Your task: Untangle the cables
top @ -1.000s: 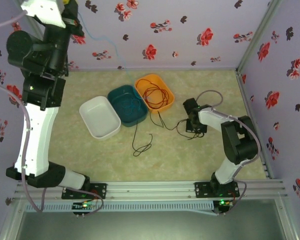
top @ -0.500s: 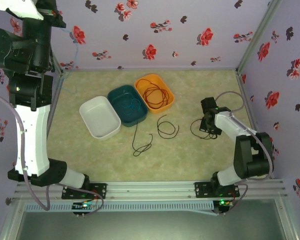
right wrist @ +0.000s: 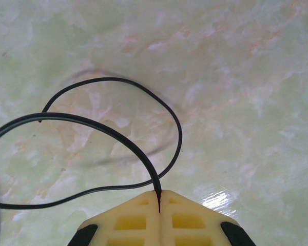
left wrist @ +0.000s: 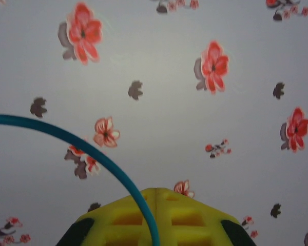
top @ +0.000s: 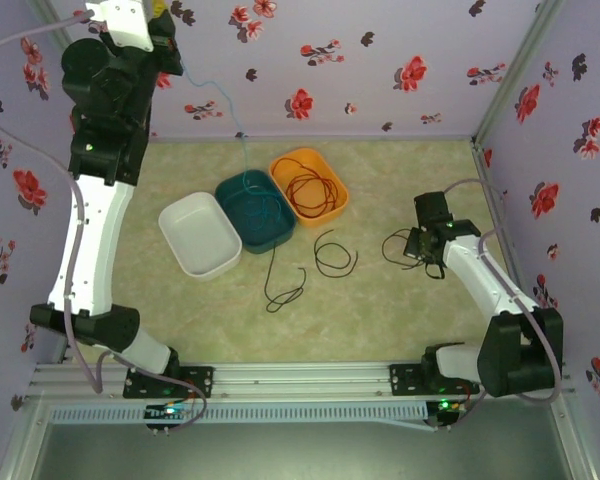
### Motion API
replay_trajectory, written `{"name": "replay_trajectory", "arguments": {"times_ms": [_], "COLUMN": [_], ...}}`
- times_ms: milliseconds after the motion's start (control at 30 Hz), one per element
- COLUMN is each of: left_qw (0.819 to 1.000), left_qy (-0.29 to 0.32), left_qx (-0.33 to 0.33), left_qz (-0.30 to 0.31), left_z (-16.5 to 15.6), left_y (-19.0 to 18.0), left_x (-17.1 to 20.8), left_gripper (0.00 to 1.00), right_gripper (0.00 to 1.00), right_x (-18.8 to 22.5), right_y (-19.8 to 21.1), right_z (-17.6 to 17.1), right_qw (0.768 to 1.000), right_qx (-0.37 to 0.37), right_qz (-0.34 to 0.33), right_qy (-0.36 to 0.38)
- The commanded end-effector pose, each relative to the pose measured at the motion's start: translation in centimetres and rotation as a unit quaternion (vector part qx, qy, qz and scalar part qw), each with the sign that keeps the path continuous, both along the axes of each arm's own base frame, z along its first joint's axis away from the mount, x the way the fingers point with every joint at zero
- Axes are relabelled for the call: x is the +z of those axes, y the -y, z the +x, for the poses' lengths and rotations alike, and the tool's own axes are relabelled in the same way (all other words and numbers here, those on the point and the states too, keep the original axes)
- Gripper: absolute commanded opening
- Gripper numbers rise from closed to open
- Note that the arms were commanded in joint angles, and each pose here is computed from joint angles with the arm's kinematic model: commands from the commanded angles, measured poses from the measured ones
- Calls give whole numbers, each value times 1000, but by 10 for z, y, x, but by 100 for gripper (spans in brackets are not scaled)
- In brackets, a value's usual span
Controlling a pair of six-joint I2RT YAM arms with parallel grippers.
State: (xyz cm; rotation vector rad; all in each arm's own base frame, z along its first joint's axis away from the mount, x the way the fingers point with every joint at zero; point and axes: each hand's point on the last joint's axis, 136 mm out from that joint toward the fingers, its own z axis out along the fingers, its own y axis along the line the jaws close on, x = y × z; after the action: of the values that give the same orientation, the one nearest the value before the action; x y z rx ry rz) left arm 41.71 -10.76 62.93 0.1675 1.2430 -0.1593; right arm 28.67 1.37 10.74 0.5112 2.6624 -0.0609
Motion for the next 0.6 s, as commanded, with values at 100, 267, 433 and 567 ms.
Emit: {"name": "replay_trajectory", "arguments": {"times_ms": [100,267,433,567], "left_qw": [1000,998,998,997], "left_qy": [-18,-45,-58,-65], "left_qx": [-16,-31,-30,-33], "left_qz": [-14,-22,-17,-15], "left_z": [13,26,33,35], "left_y": [5,13,14,16], "left_x": [-22,-49,-64,-72], "left_gripper": [0,0,0,0], "right_gripper": [0,0,0,0], "right_x": [1,-2,-4,-7], "right_y": [-2,-4,-7,-9], "right_z": [-2,-1,0,-1], "right_qw": [1000,1000,1000,1000], "right_qx": [10,11,15,16], "right_qz": [6,12,19,24], "right_qy": [-4,-4,-4,-5]}}
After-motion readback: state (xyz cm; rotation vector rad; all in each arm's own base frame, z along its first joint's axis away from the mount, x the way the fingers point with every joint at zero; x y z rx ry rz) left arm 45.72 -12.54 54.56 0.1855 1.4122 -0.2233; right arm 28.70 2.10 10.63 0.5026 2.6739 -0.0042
